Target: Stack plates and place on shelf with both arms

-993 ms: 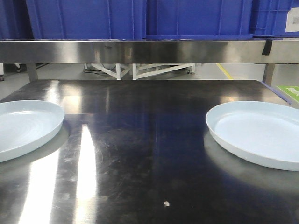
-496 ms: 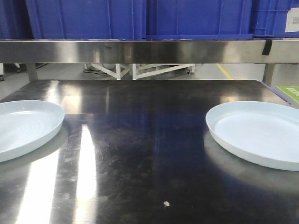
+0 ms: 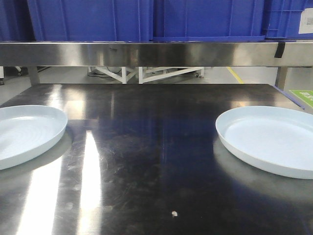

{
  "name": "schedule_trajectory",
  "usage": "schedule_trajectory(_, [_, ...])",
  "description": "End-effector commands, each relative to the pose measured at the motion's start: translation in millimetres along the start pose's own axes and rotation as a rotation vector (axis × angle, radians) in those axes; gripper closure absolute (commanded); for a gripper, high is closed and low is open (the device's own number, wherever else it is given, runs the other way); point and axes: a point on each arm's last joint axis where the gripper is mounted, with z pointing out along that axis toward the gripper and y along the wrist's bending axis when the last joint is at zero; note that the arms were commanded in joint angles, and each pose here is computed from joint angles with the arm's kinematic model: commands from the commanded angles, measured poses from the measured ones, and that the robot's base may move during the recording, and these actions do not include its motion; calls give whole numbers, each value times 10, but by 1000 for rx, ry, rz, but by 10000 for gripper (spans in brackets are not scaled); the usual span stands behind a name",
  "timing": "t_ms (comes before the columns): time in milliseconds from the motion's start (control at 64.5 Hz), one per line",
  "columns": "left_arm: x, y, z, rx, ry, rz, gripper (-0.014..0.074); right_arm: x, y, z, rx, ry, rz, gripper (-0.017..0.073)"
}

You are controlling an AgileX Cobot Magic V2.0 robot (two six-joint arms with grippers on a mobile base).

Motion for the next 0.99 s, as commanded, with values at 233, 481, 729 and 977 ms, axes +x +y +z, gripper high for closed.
schedule_trajectory(233, [-121,-29,-100,28,-78,-30,529,-171,45,-59,-29,-109,-14,1])
schedule_trajectory(481, [-255,-236,-400,68,-172,24,494,-172,46,-59,-30,-110,-14,1])
schedule_trajectory(729, [-442,-633,-921,154,-301,118,494,-172,46,-59,-30,-110,-14,1])
schedule_trajectory(977, [-461,-1178,-1239,314,-387,191,494,-171,45,-58,-29,-109,-14,1])
